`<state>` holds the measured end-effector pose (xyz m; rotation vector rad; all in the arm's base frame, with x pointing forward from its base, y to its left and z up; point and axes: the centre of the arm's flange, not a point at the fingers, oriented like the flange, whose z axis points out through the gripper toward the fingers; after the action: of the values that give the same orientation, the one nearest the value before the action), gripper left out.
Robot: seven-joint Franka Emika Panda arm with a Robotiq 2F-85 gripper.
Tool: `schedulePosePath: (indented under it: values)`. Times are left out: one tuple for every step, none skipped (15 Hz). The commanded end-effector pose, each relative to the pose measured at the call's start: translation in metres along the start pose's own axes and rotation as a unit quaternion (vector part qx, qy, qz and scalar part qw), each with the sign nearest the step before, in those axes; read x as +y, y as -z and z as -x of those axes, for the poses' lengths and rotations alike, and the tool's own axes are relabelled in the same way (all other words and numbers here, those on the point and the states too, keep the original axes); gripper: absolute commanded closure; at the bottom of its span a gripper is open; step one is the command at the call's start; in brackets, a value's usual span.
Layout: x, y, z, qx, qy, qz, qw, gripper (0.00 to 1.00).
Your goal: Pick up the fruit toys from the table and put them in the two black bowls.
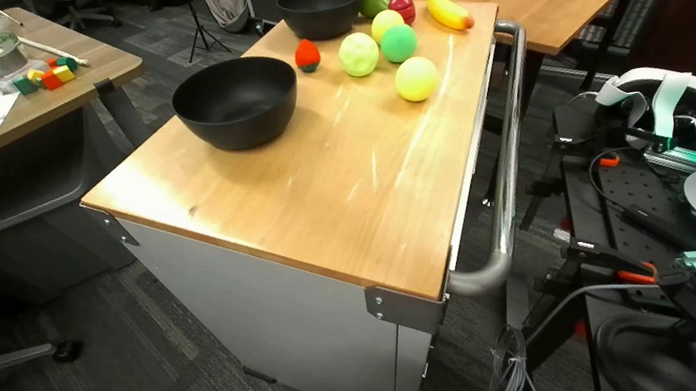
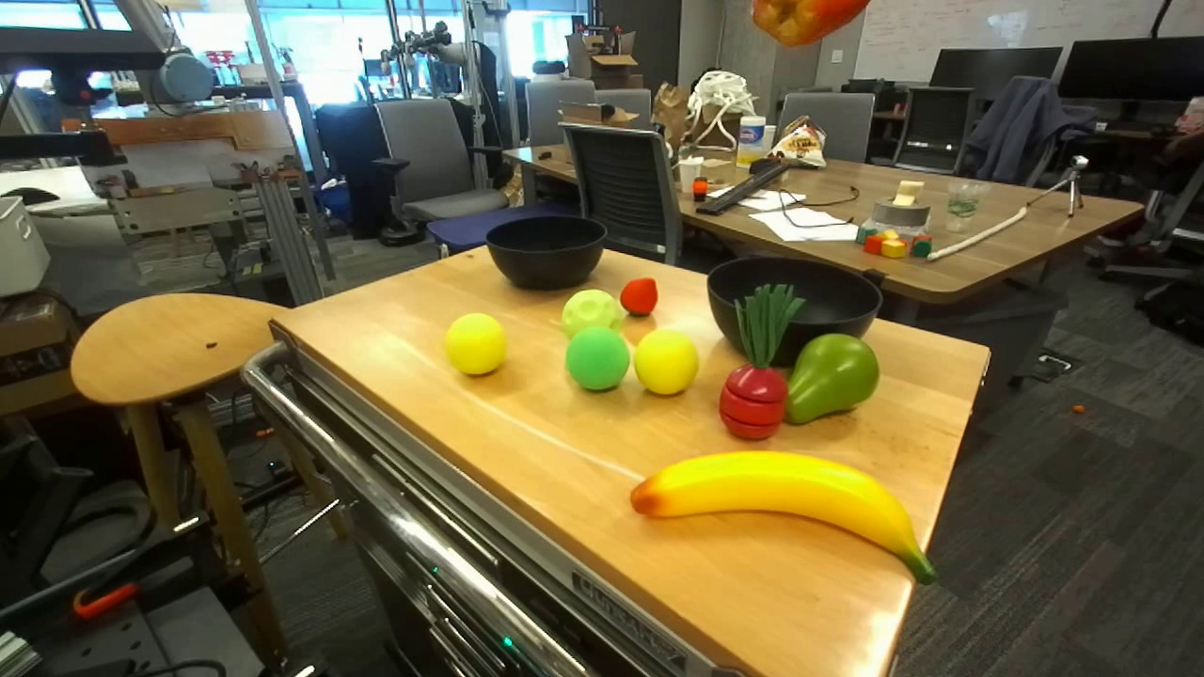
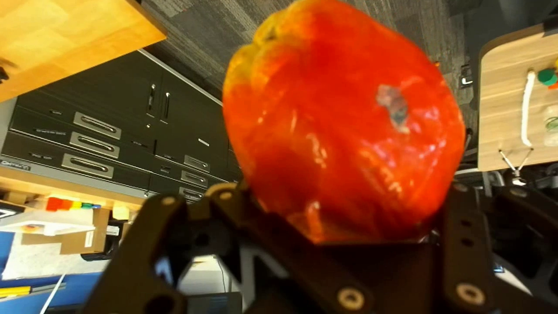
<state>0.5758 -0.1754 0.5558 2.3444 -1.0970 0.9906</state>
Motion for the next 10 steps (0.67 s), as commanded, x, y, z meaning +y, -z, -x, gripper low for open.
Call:
schedulePosePath:
  values:
    - [-0.025, -0.018, -0.03, 0.017, -0.031, 0.005, 0.9994, 0.59]
    - [-0.027, -0.024, -0.031, 0.02, -0.036, 0.005, 0.9991, 0.59]
    - [-0.027, -0.03, -0.03, 0.022, -0.039, 0.006, 0.999, 0.59]
    - [-0.028, -0.036, -0.029, 0.024, -0.042, 0.007, 0.9988, 0.59]
    - [-0.027, -0.04, -0.026, 0.025, -0.041, 0.01, 0.9988, 0.59]
    - [-0.026, -0.046, -0.022, 0.024, -0.039, 0.013, 0.9989, 0.59]
    - [-0.024, -0.051, -0.016, 0.023, -0.035, 0.017, 0.999, 0.59]
    - [-0.021, -0.055, -0.009, 0.021, -0.032, 0.02, 0.999, 0.59]
    - [-0.02, -0.058, -0.005, 0.015, -0.032, 0.025, 0.9991, 0.59]
    - [-0.019, -0.06, -0.001, 0.008, -0.035, 0.03, 0.9989, 0.59]
